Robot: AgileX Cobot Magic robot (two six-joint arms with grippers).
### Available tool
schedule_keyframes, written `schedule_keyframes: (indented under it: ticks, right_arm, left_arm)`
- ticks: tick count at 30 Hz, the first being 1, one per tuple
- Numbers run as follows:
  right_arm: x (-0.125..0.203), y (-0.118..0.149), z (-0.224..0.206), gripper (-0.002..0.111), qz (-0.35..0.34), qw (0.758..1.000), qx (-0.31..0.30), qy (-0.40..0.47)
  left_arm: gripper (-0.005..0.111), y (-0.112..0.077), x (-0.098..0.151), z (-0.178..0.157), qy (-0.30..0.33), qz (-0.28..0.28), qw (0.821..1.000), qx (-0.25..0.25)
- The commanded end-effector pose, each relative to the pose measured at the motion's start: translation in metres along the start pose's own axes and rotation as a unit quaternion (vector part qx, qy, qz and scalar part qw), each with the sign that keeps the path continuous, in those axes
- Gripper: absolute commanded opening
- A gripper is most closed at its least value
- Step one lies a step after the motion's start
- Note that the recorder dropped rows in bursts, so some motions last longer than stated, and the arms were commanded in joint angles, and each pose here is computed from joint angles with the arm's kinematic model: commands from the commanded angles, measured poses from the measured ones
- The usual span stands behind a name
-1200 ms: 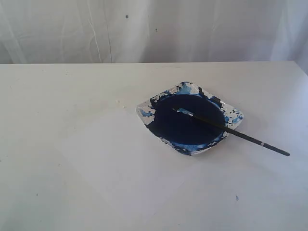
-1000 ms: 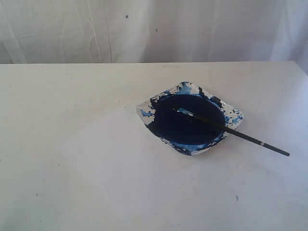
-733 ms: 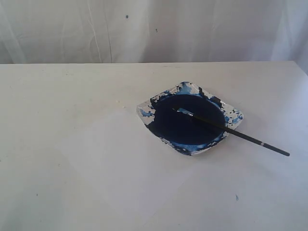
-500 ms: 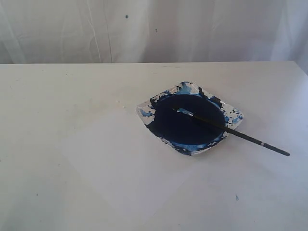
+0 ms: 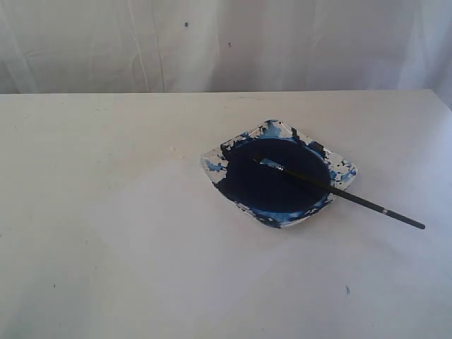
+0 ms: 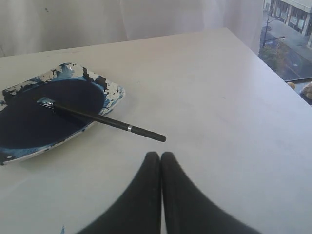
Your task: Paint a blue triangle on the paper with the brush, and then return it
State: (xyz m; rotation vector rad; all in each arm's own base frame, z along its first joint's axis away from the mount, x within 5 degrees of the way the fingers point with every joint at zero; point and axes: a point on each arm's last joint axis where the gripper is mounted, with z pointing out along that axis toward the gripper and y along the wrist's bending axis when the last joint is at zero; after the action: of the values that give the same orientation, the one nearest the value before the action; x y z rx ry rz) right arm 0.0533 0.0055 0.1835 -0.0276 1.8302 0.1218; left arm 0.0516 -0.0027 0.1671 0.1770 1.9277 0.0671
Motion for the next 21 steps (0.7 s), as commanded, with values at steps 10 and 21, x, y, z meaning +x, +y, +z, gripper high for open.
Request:
schedule_keyframes:
  ticks: [10, 21]
  right_arm:
    - [0.001, 0.000, 0.000, 0.000, 0.000, 1.000, -0.001, 0.000]
    - [0.001, 0.000, 0.000, 0.000, 0.000, 1.000, -0.001, 0.000]
  left_arm:
    - [0.000, 0.008, -0.040, -0.010, -0.233, -0.032, 0.971, -0.038]
    - [0.000, 0.028, -0.115, -0.076, -0.534, -0.121, 0.834, -0.074]
